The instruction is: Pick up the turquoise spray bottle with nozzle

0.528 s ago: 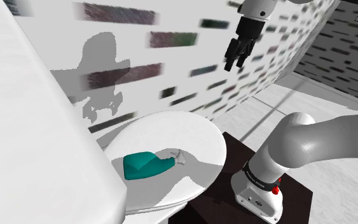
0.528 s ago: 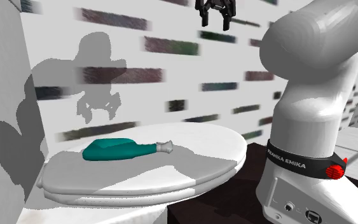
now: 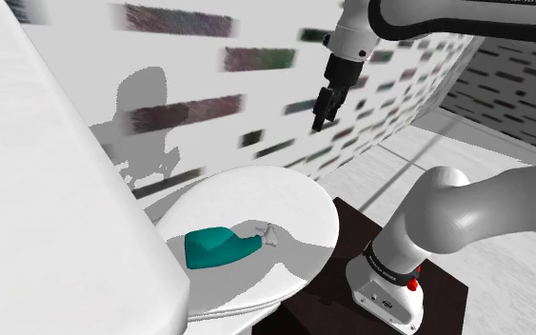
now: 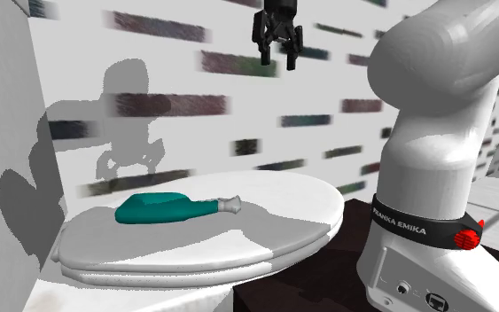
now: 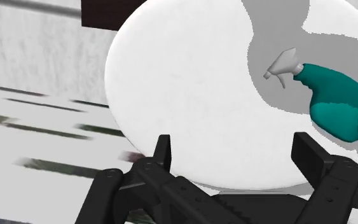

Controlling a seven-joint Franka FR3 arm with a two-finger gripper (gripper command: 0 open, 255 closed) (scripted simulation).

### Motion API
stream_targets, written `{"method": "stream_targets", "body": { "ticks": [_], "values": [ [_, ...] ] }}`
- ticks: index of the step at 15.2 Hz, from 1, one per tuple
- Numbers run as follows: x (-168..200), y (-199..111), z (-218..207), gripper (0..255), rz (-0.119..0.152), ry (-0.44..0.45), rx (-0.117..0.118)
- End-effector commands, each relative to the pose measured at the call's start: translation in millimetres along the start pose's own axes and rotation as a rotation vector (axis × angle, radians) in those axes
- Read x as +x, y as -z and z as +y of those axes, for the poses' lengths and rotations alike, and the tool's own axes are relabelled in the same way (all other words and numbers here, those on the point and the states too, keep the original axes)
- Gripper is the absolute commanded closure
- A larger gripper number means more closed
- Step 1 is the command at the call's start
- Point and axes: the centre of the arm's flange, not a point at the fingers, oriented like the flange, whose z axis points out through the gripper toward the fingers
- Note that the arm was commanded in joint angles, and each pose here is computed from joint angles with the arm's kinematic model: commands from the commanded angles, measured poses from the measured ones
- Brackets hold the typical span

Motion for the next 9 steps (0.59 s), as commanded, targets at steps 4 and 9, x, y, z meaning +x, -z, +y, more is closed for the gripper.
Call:
{"method": "stream_targets", "body": {
  "ticks": [4,9],
  "values": [
    [18.2,-48.7,-34.5,0,0.002,0.166,0.011],
    [31.7,-99.1,-73.2,0,0.003,0.330,0.022]
  ]
}}
